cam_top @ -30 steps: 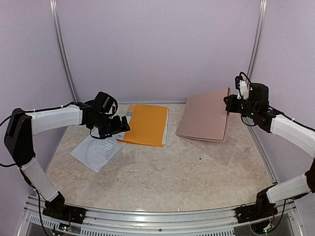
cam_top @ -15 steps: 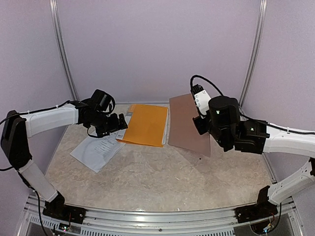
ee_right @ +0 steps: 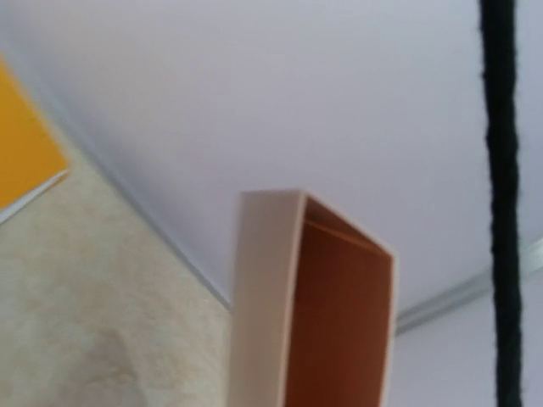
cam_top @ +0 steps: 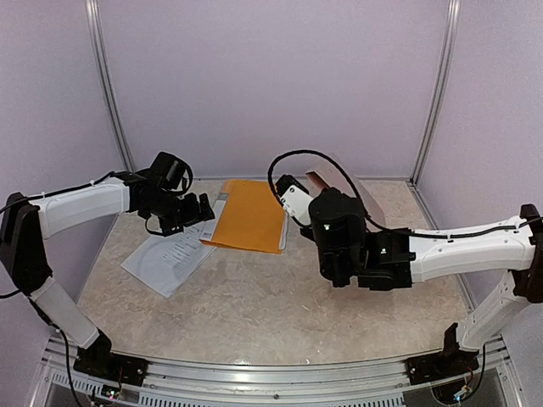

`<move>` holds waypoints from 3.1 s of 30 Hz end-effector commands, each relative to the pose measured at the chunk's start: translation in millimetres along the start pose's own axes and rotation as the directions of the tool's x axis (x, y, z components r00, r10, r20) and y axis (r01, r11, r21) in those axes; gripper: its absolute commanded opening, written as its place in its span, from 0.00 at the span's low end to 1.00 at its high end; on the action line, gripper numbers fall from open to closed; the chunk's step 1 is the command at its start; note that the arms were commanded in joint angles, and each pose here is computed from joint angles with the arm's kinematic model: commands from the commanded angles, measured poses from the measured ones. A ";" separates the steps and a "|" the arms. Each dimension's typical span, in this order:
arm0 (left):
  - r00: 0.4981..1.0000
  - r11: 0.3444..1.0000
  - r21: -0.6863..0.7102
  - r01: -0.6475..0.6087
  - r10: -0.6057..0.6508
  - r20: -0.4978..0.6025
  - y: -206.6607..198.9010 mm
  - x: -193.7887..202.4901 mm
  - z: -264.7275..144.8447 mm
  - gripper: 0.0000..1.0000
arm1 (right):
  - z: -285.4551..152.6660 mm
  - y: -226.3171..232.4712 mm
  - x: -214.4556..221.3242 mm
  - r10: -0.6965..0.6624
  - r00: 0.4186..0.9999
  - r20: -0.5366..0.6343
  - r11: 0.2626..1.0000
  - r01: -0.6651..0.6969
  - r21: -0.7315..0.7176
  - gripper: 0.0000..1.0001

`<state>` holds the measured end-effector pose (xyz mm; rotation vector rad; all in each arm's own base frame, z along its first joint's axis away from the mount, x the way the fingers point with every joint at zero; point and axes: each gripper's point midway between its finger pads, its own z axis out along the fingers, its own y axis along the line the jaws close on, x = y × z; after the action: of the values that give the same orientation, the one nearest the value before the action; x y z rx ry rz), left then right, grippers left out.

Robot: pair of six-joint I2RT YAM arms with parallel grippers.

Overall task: Put the files into the folder
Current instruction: Place the folder at the center of the board, then pick up the folder from the center of the board.

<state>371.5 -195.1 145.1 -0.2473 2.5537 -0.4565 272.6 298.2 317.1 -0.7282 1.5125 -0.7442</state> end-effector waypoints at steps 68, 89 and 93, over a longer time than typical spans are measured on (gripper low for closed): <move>0.384 0.364 0.275 -0.890 0.923 0.021 -111.8 168.5 3.6 0.98 | 73.7 121.3 139.5 0.472 0.610 -0.637 0.305 -0.791 -0.531 0.76; -0.094 -0.080 0.094 -0.992 0.982 -0.165 -91.9 215.0 62.8 0.92 | 54.5 158.3 162.0 0.430 0.573 -0.697 0.189 -0.812 -0.552 0.74; -0.119 -0.109 0.061 -0.992 0.976 -0.183 -86.7 210.0 65.4 0.86 | 53.0 162.3 162.9 0.427 0.569 -0.703 0.176 -0.815 -0.552 0.74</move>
<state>231.2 -359.4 32.8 1.7419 2.0420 0.2202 315.9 260.7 97.5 -0.5124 2.3539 0.6863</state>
